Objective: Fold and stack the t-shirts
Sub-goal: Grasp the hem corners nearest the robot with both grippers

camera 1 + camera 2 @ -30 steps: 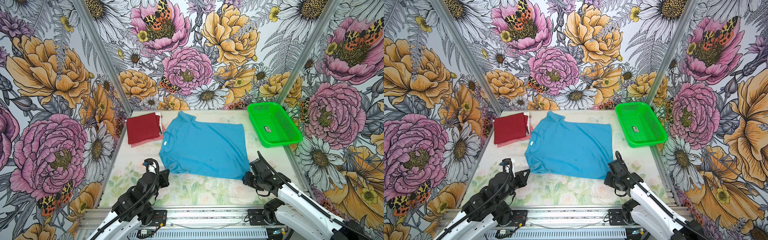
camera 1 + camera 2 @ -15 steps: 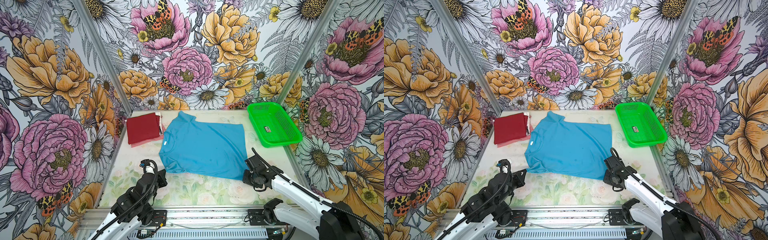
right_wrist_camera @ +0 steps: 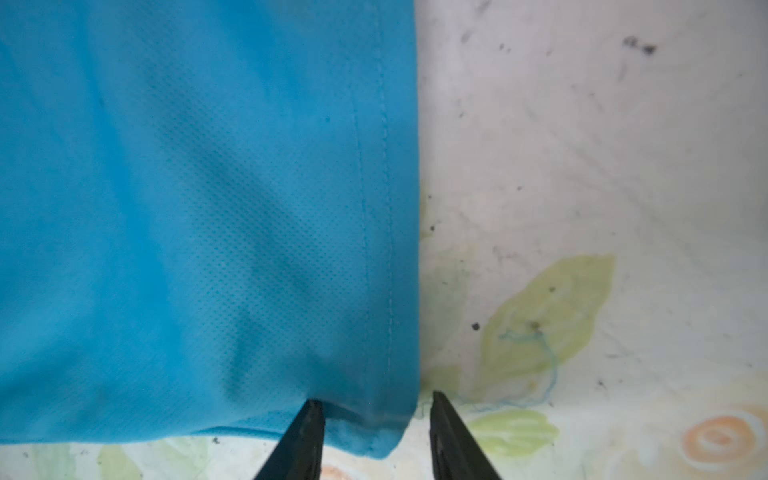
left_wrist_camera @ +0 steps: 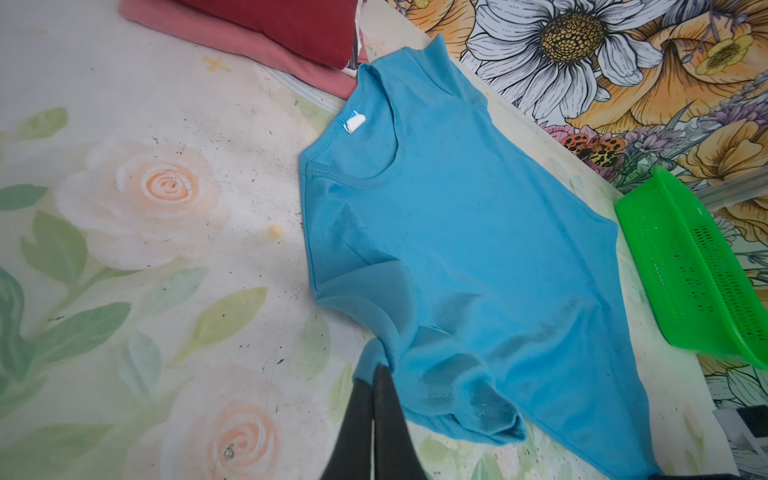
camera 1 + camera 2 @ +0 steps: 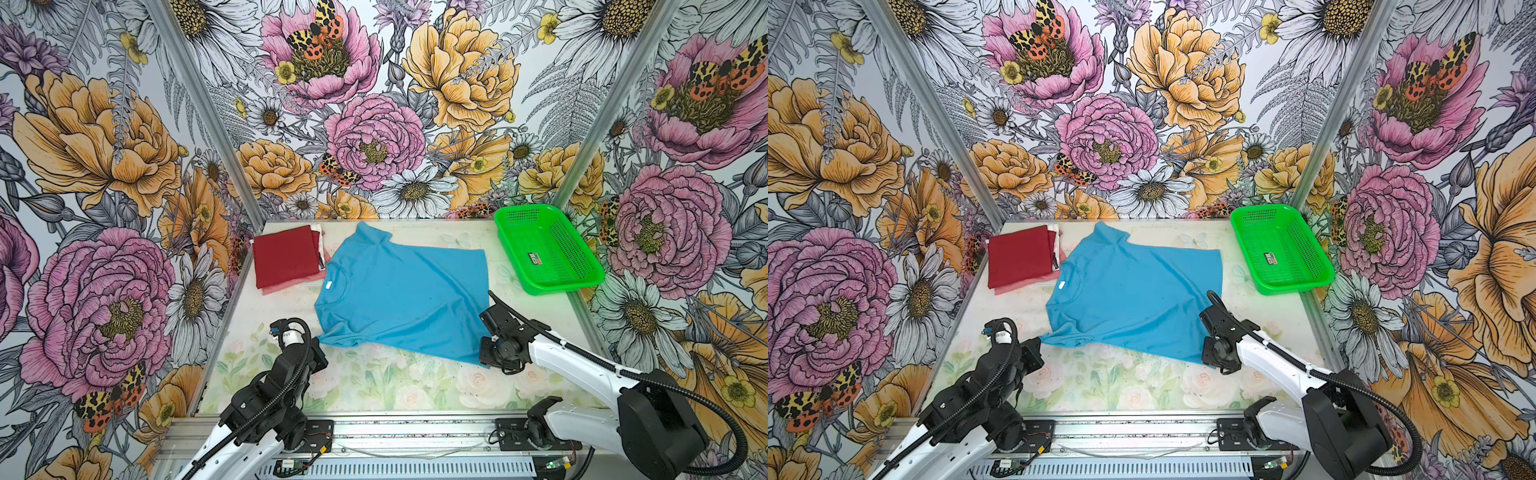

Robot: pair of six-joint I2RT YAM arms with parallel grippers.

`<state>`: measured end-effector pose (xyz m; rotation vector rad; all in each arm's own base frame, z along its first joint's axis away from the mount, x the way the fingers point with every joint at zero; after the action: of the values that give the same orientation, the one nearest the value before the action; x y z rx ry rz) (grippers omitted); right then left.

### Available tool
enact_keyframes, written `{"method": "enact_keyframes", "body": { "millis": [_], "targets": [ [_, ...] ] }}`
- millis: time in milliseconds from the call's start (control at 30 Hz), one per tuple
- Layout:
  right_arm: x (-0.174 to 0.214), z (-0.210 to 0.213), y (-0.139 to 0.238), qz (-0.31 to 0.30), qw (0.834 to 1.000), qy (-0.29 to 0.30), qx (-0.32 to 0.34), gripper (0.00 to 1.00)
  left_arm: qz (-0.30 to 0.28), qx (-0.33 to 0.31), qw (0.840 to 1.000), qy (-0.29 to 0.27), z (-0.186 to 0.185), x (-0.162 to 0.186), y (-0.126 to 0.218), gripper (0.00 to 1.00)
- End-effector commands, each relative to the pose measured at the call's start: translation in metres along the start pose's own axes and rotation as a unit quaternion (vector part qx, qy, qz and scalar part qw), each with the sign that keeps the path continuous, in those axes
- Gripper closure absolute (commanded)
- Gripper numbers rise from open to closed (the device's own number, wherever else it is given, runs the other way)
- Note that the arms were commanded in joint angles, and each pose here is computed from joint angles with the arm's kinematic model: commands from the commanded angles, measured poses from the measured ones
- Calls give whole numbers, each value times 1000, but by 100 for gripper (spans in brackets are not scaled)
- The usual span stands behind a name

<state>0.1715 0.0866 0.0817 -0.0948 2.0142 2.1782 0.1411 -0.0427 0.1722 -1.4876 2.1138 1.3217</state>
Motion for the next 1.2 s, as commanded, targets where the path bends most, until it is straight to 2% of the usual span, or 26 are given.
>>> {"method": "enact_keyframes", "body": {
  "millis": [0,233,533,667,900,1000,1167],
  "targets": [
    [-4,8,3,-2,1000,4,-5,55,-27,-13,999,14,0,-12,5,100],
    [14,20,3,4,1000,-14,-15,56,-30,-5,999,16,0,-13,8,100],
    [28,18,-4,7,1000,-26,2,59,-30,3,999,13,-2,-13,8,100],
    [32,21,-5,13,1000,-21,-1,67,-32,4,999,13,-1,-13,9,100],
    [40,22,1,21,999,-16,-21,95,-36,8,999,16,-2,-15,11,100],
    [42,21,8,16,999,-14,-27,100,-35,6,999,15,-2,-15,10,100],
    [46,26,22,36,998,19,-55,100,-37,7,999,12,-5,-18,12,100]
  ]
}}
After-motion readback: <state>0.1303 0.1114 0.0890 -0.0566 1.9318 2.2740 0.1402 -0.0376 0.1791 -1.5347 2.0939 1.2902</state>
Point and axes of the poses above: each gripper's point midway between its finger pads, its own y axis back along the fingers, its own z axis along the line the jaws close on, x = y × z, the point moved 6 cm from there along y, back along the fingers, and after that the axes turned 8 degrees about y, right-handed, at the moved point
